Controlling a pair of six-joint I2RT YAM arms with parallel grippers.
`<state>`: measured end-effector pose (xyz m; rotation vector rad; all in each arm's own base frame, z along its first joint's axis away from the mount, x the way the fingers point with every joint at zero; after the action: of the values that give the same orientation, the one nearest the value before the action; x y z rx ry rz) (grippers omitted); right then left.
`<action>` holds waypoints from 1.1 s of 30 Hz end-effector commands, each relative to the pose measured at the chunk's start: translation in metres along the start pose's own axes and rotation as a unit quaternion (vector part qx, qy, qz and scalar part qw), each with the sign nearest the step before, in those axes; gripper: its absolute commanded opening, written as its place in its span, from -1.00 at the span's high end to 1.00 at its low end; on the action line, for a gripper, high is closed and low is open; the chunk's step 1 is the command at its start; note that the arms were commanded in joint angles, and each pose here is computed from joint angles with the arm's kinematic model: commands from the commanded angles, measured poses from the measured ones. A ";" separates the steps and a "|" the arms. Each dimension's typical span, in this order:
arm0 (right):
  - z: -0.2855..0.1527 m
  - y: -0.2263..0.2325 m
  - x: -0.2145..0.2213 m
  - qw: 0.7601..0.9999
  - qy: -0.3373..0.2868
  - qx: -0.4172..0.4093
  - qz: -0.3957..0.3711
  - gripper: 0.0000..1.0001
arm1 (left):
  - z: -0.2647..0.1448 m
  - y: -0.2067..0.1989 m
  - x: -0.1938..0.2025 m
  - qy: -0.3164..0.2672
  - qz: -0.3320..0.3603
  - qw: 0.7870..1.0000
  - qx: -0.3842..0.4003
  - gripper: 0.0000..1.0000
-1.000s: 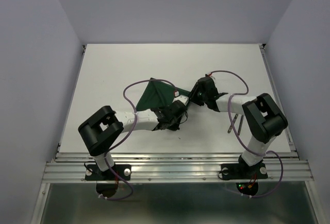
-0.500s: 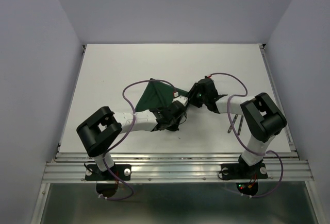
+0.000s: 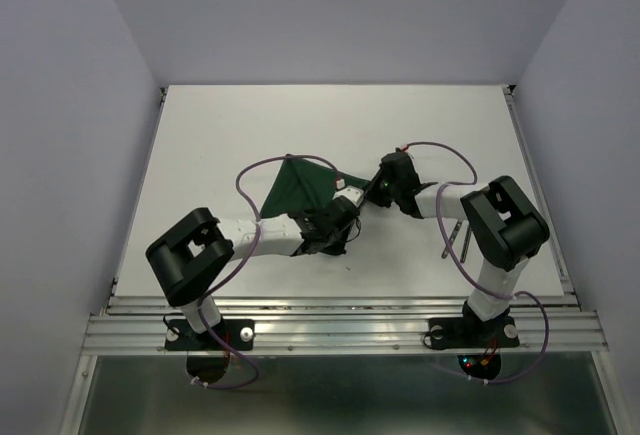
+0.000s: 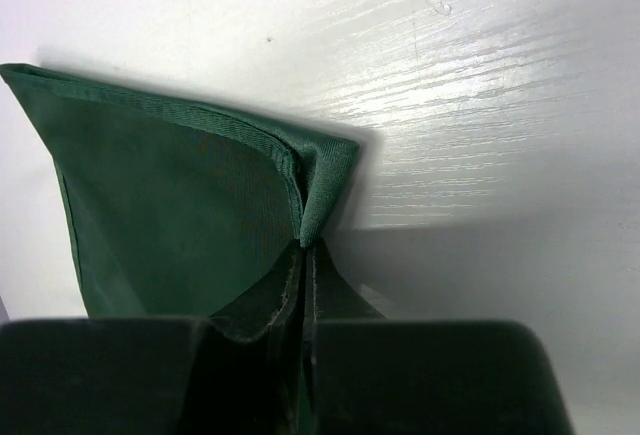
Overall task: Fold the napkin into a case and place the utensils inside
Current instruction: Pick up the upper triangle-folded napkin from the center of the board.
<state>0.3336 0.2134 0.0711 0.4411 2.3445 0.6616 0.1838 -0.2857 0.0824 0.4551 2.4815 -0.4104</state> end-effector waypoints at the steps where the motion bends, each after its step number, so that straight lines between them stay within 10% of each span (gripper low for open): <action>1: 0.002 -0.005 0.002 1.000 -0.008 0.024 -0.008 0.99 | -0.013 -0.002 -0.012 -0.029 0.004 0.999 0.014 1.00; 11: -0.012 -0.003 -0.009 0.999 -0.037 0.022 -0.004 0.99 | -0.021 -0.018 -0.020 -0.038 0.030 0.998 0.034 0.99; 15: -0.013 -0.004 -0.008 0.999 -0.036 0.021 -0.003 0.99 | -0.020 -0.020 -0.021 -0.035 0.033 0.998 0.029 0.27; 22: -0.012 -0.004 -0.007 0.999 -0.032 0.018 -0.001 0.99 | -0.021 -0.025 -0.022 -0.037 0.043 0.998 0.024 -0.34; 33: -0.013 -0.002 -0.007 0.999 -0.031 0.015 -0.002 0.99 | -0.006 -0.027 -0.012 -0.021 0.067 0.997 -0.024 -0.26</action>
<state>0.3283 0.2071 0.0727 0.4576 2.3361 0.6103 0.1759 -0.3090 0.0990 0.5781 2.4115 -0.3862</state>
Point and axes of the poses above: each gripper's point midway between its finger pads, its own z axis out along the fingers, its own y axis along the line the jaws close on, x = y × z, the point moved 7 cm from there along -z, back along the fingers, and after that the axes turned 5 degrees about -z, right-handed, at the moved point
